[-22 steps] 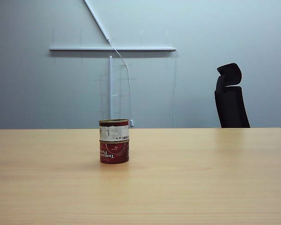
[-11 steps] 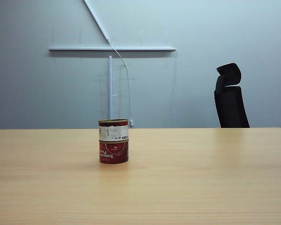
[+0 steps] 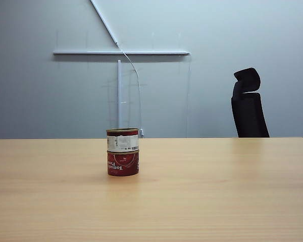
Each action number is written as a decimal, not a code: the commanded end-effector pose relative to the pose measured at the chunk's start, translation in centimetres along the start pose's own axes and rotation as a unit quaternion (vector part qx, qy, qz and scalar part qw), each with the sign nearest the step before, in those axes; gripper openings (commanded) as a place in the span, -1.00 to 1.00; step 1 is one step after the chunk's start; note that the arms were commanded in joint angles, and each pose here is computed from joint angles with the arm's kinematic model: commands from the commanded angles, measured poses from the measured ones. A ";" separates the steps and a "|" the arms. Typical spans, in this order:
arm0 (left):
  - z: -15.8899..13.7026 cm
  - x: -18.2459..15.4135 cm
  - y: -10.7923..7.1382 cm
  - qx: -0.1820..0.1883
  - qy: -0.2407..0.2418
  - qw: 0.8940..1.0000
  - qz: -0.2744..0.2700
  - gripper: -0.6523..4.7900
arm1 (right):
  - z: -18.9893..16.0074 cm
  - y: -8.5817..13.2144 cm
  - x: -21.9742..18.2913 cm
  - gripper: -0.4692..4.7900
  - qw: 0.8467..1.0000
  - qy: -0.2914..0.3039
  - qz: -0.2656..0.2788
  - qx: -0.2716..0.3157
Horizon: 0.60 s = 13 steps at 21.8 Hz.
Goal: Stack a can of tomatoes on the right onto the can of tomatoes on the left.
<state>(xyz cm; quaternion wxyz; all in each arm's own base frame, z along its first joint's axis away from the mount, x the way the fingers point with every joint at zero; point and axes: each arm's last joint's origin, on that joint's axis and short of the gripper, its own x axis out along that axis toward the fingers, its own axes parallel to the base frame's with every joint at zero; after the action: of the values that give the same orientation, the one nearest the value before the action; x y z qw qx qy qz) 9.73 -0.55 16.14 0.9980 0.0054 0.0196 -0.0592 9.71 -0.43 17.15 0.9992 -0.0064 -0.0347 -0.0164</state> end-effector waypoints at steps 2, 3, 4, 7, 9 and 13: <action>0.2 0.0 0.0 0.004 -0.007 1.000 -0.002 -0.77 | 0.0 0.0 0.0 -0.85 1.000 -0.006 0.002 0.014; 0.2 0.0 0.0 0.004 -0.007 1.000 -0.001 -0.77 | 0.0 0.1 0.0 -0.85 1.000 -0.006 0.004 0.017; 0.2 0.0 0.0 0.004 -0.007 1.000 -0.001 -0.77 | 0.0 0.2 0.0 -0.85 1.000 -0.006 0.009 0.017; 0.2 0.0 0.0 0.004 -0.007 1.000 -0.001 -0.77 | 0.0 0.4 0.0 -0.85 1.000 -0.005 0.014 0.018; 0.2 0.0 0.0 0.004 -0.007 1.000 -0.001 -0.77 | 0.0 0.5 0.0 -0.85 1.000 -0.005 0.017 0.019; 0.2 0.0 0.0 0.004 -0.007 1.000 -0.001 -0.77 | 0.0 0.5 0.0 -0.85 1.000 -0.004 0.019 0.019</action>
<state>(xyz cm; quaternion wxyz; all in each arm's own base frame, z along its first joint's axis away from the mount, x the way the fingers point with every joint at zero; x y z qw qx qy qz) 9.73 -0.55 16.14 0.9980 0.0054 0.0196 -0.0592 9.72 0.09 17.11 0.9994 0.0094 -0.0329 0.0051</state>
